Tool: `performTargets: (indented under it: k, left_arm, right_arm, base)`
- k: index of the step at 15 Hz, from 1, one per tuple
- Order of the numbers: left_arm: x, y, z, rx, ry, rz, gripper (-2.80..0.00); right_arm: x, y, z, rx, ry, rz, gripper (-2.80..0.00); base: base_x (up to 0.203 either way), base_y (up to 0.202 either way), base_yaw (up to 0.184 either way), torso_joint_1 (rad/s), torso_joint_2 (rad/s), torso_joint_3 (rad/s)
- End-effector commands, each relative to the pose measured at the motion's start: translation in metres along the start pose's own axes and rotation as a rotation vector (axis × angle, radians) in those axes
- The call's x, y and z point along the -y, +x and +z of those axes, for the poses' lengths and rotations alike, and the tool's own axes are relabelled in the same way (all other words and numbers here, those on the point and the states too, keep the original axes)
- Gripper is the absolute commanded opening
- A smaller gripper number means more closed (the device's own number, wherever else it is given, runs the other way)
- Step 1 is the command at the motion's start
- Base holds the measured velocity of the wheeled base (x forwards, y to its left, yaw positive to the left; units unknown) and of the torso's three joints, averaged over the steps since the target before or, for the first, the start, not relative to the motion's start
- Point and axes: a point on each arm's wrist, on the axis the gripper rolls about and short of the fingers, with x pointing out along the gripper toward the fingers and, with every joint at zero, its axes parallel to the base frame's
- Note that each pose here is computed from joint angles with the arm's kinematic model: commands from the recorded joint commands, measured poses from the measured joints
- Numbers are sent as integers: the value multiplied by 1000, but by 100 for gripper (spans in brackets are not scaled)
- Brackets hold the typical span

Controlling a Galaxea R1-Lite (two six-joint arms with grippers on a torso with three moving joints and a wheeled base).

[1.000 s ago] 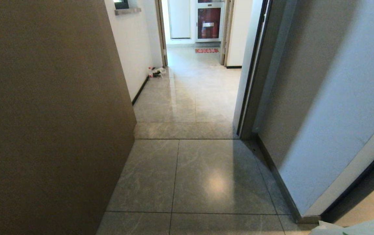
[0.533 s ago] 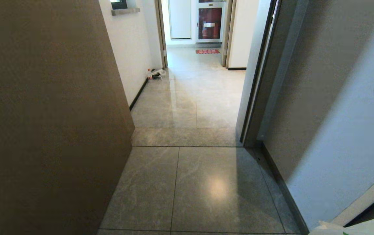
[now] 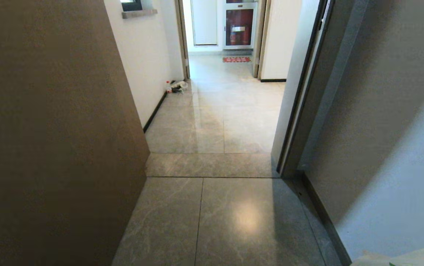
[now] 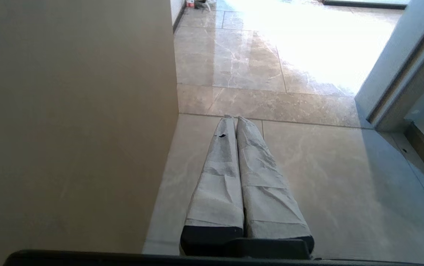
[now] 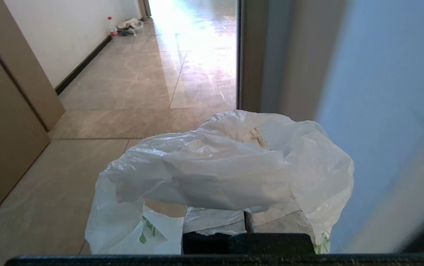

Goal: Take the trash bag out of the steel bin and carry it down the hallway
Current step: Put the trash bag at the door

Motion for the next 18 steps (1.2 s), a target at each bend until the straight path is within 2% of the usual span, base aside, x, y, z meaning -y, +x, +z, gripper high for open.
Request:
performTargets:
  k: [1,18]
  left_arm:
    - [0,0,0,-2,-1,0,-280]
    - [0,0,0,-2,-1,0,-280]
  right_arm:
    - [0,2,-11,-40,0,0,-280]
    - [0,2,-11,-40,0,0,-280]
  base:
    - [196,0,-1,2,-2,8]
    - [192,0,1,4,2,3]
